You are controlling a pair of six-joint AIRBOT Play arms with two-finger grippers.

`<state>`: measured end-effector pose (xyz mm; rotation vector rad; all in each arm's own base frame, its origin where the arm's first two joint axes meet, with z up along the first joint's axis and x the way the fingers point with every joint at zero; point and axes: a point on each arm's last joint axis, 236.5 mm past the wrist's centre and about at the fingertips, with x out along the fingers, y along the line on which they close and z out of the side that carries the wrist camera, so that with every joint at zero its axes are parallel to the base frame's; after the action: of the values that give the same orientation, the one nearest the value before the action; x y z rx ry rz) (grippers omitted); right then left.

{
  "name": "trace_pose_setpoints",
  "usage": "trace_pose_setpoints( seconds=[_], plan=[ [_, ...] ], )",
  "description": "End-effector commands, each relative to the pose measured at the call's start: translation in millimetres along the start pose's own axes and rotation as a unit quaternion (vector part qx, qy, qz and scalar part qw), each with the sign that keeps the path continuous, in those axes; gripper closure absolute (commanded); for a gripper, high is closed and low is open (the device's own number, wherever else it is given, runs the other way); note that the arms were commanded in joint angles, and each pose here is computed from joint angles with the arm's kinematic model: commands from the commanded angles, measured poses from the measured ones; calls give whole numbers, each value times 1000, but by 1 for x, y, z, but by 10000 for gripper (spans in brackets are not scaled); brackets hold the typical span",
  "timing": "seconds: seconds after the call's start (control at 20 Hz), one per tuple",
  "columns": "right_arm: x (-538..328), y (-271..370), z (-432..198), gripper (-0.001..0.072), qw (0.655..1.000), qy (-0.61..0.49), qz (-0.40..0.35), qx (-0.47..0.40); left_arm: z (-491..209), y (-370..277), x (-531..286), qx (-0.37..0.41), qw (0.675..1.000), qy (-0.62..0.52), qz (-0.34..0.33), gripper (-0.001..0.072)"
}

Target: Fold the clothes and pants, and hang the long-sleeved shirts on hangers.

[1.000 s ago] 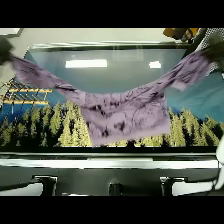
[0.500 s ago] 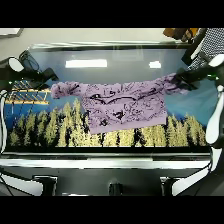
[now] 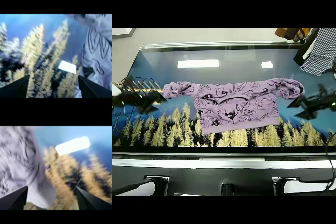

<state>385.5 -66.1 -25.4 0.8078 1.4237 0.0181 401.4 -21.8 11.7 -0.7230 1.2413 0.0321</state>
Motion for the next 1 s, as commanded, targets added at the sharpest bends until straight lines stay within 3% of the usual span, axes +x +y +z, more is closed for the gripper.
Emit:
trace_pose_setpoints(
  seconds=[0.0, 0.2, 0.25, 0.3, 0.35, 0.4, 0.45, 0.85, 0.9, 0.95],
  plan=[
    [49, 1, -34, 39, 1000, 15, 18, 6, -59, -14, 36, -44, 995, 33, -79, -13],
    [79, 22, -32, 42, 1000, -10, 12, -9, -96, -30, 63, -24, 994, 66, -83, -13],
    [84, 30, -36, 74, 1000, -5, 14, -13, -102, -37, 68, -18, 994, 71, -85, -13],
    [87, 35, -41, 181, 1000, 4, 13, -21, -109, -44, 74, -12, 993, 78, -88, -13],
    [89, 38, -47, 382, 1000, 13, 12, -25, -116, -51, 81, -10, 992, 86, -92, -13],
    [89, 40, -52, 632, 999, 22, 13, -28, -125, -59, 88, -11, 990, 98, -97, -13],
    [85, 42, -54, 670, 999, 24, 13, -29, -135, -65, 96, -12, 989, 110, -100, -13],
    [59, 43, -65, 670, 999, 18, -10, -31, -191, -79, 133, 13, 982, 170, -84, -8],
    [58, 44, -68, 670, 999, 23, -8, -30, -193, -79, 136, 13, 982, 171, -82, 24],
    [58, 47, -71, 670, 999, 30, -3, -28, -196, -79, 138, 14, 981, 174, -80, 188]
  ],
)
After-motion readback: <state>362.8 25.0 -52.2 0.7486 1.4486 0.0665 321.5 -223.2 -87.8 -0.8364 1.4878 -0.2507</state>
